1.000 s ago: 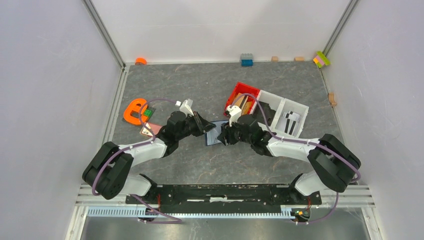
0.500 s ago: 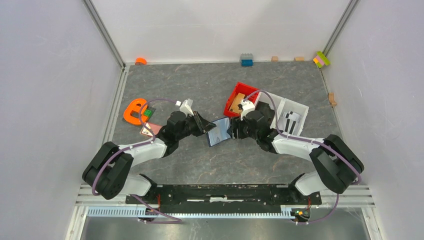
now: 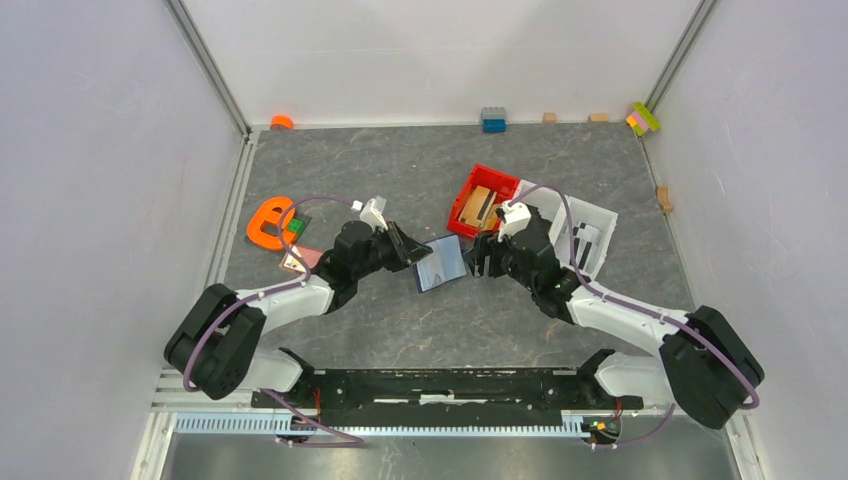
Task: Take the credit cards out of the card holder
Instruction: Remove the credit card from the card holder.
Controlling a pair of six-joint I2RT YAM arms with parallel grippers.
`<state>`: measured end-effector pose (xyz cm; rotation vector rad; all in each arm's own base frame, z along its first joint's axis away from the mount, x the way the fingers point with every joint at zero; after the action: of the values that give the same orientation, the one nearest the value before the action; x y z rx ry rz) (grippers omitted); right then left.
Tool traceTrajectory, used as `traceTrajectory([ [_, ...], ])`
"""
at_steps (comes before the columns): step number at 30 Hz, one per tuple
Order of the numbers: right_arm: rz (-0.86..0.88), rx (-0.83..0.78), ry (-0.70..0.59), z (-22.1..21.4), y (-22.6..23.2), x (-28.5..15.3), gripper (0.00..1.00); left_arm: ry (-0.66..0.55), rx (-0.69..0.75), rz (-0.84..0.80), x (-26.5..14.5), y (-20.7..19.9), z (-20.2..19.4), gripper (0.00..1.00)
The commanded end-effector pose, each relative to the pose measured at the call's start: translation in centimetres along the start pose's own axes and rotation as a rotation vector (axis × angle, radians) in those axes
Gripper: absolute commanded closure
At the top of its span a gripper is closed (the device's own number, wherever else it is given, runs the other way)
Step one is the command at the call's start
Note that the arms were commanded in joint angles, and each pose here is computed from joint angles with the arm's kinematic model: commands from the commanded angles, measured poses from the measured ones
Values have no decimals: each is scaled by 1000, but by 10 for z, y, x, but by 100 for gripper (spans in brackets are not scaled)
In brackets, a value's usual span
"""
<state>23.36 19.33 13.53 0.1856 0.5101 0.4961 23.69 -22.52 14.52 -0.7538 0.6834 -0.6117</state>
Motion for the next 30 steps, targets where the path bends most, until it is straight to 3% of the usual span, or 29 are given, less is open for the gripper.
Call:
traceTrajectory([
  [1, -28, -1, -94, 13, -3, -8, 21, -51, 31, -67, -2, -21, 16, 78],
  [4, -25, 4, -115, 15, -3, -12, 16, -47, 33, -65, -1, -20, 16, 78],
  [11, 0, 4, -120, 15, -1, -13, 15, -17, 36, -75, 2, -21, 14, 76],
  [20, -11, 12, -123, 14, -2, -13, 2, -15, 36, -81, 1, -22, 14, 77],
  [30, -19, 21, -75, 9, -2, -6, 2, -15, 38, -85, 0, -23, 14, 76],
])
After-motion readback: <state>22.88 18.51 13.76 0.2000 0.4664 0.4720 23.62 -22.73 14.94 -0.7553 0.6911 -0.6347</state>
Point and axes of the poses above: each gripper's point midway between its finger pads, its own x axis out along the fingers, its own y axis along the line the jaws close on, z = x × y, the point moved 7 cm from there along -x, back along the fingers, and after that the axes turned 1 degree about x, right-handed, at the moved point
